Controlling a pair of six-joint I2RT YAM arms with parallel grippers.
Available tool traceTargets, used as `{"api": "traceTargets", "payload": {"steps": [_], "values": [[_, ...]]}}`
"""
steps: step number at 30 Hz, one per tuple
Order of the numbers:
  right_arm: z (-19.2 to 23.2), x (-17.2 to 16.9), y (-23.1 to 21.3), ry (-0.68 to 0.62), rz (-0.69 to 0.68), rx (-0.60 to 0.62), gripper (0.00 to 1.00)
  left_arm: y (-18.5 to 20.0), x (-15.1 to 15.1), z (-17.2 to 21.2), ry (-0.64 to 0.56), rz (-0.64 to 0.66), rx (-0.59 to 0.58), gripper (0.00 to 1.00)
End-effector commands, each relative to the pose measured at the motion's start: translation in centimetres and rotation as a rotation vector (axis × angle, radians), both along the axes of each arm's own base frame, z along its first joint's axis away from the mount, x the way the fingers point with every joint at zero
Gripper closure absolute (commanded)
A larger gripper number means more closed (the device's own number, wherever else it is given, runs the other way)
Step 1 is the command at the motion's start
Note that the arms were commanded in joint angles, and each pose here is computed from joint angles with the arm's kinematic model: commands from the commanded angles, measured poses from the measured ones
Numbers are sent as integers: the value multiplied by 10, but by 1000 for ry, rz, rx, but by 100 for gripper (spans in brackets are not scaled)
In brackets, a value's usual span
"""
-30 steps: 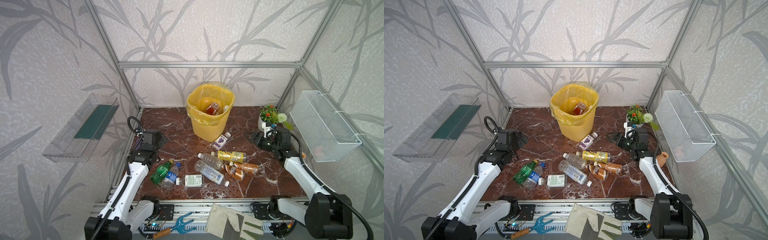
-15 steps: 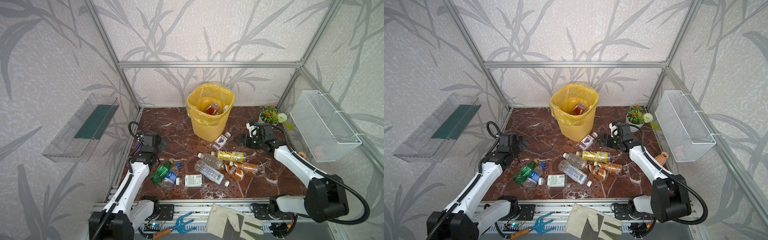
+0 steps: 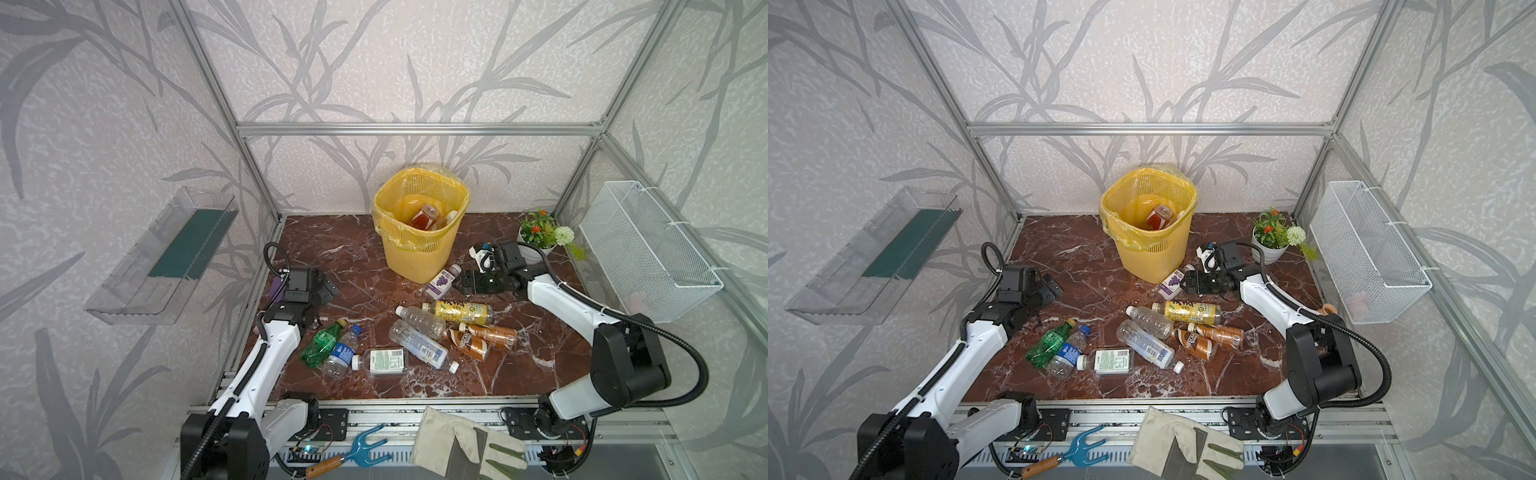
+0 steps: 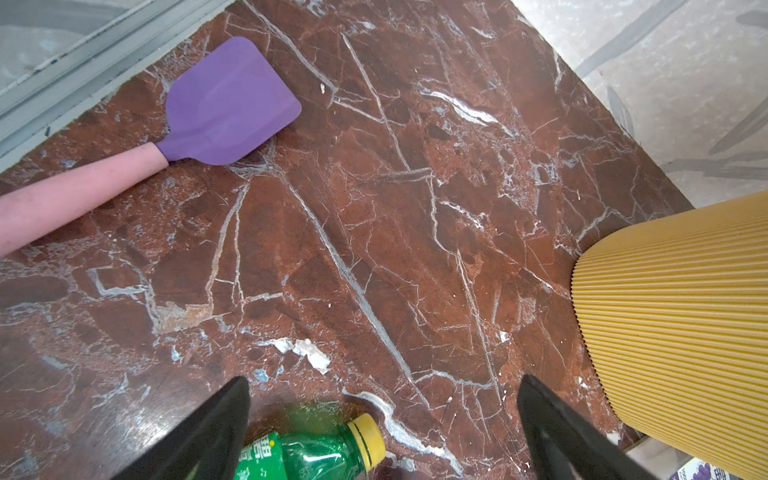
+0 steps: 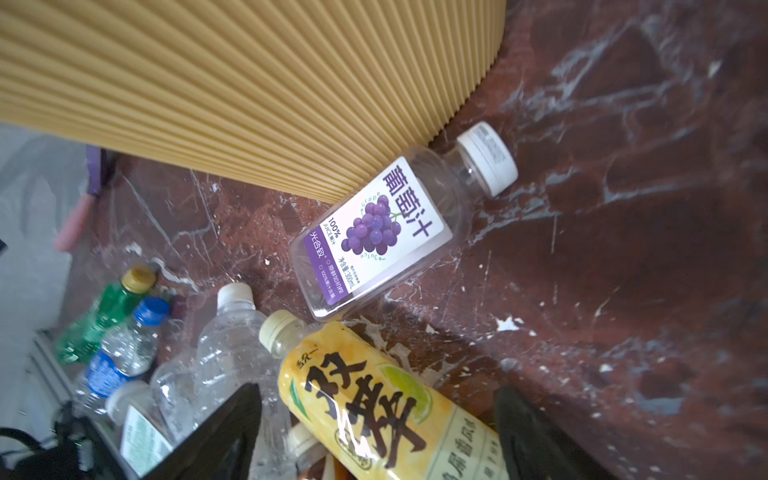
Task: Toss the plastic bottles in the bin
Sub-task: 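Withdraw the left gripper while the right gripper moves toward the yellow-labelled bottle, then lower the right gripper and grasp the yellow-labelled tea bottle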
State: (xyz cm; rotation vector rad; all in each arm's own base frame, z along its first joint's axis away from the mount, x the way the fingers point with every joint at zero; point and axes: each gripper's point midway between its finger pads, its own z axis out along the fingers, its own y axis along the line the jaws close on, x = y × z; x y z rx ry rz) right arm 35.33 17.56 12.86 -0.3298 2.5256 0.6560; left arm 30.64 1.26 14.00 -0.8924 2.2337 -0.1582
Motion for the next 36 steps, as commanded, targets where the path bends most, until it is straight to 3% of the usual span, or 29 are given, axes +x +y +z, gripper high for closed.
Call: {"api": "traceTargets", "payload": {"steps": [1, 6, 9, 14, 23, 36], "values": [[3, -24, -14, -48, 242, -189, 9, -1, 2, 0, 7, -7, -8, 1], [-7, -50, -15, -53, 539, -309, 7, -4, 6, -2, 11, -23, -20, 1], [-15, -58, -14, -37, 630, -324, 6, -4, 8, -2, 18, -29, -13, 1], [-20, -62, -7, -26, 682, -310, 6, -4, 11, -1, 25, -38, -4, 1], [-55, -55, -6, 41, 724, -470, 11, -2, 10, -2, 36, -31, 0, 1], [-83, -45, 4, 56, 755, -530, 20, 1, 3, -4, 38, -15, 7, 1]]}}
